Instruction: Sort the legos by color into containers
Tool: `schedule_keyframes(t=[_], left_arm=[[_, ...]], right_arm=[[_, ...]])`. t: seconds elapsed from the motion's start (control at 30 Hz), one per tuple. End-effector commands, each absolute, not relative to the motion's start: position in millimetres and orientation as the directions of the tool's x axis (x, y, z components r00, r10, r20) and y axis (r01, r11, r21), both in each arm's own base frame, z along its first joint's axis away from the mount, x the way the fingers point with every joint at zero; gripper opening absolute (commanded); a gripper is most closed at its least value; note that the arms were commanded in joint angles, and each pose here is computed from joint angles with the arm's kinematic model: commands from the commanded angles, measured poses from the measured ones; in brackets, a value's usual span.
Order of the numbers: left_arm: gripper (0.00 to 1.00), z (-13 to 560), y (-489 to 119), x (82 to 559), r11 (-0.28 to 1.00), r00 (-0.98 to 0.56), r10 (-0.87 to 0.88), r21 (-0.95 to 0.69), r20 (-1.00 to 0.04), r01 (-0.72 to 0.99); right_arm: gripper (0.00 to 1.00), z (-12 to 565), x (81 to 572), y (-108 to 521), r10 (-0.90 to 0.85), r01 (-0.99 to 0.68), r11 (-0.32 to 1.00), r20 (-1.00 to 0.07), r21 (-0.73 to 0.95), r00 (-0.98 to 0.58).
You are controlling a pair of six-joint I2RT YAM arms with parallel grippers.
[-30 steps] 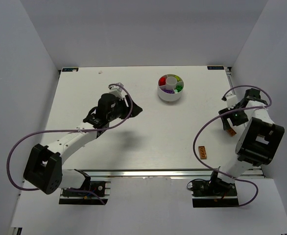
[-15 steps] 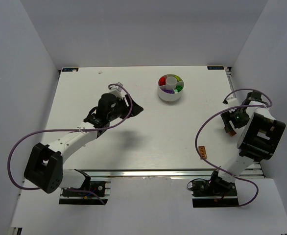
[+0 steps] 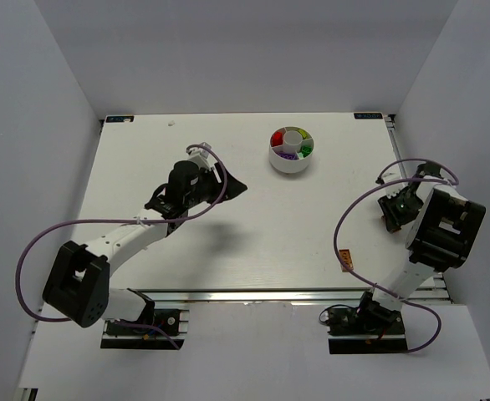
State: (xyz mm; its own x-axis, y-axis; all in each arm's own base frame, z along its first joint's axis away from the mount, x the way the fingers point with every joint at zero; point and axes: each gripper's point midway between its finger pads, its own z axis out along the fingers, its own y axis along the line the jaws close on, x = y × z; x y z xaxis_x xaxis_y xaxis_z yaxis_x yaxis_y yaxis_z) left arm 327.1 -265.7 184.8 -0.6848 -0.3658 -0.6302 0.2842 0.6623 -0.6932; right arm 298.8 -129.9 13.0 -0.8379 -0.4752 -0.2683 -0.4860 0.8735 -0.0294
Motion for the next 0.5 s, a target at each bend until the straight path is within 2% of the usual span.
schedule_keyframes(t=[0.0,0.03,0.1,0.13,0.2,0.23,0.47], left_arm=[[0.68,192,-268,324,0.632,-0.678,-0.379,-0.711,-0.63,0.307],[0.68,191,-268,323,0.627,-0.681,-0.381,-0.716,-0.625,0.306],[0.68,194,-272,321,0.605,-0.686,-0.38,-0.728,-0.62,0.322],[0.68,194,-274,319,0.589,-0.696,-0.383,-0.741,-0.608,0.323],[0.68,199,-285,314,0.536,-0.717,-0.367,-0.765,-0.593,0.358],[0.68,201,-290,312,0.515,-0.729,-0.363,-0.777,-0.581,0.363],[0.68,217,-343,286,0.338,-0.776,-0.257,-0.806,-0.575,0.485]], right_arm=[[0.43,-1,289,-133,-0.507,-0.513,0.858,-0.231,-0.04,-0.83],[0.36,-1,288,-133,-0.513,-0.517,0.855,-0.231,-0.044,-0.827],[0.3,-2,285,-132,-0.518,-0.522,0.851,-0.231,-0.046,-0.824],[0.24,0,286,-129,-0.522,-0.53,0.847,-0.249,-0.043,-0.815],[0.18,7,287,-123,-0.523,-0.536,0.843,-0.282,-0.035,-0.804],[0.14,16,290,-114,-0.52,-0.546,0.838,-0.332,-0.018,-0.787],[0.08,81,307,-28,-0.536,-0.69,0.722,-0.583,0.058,-0.61]])
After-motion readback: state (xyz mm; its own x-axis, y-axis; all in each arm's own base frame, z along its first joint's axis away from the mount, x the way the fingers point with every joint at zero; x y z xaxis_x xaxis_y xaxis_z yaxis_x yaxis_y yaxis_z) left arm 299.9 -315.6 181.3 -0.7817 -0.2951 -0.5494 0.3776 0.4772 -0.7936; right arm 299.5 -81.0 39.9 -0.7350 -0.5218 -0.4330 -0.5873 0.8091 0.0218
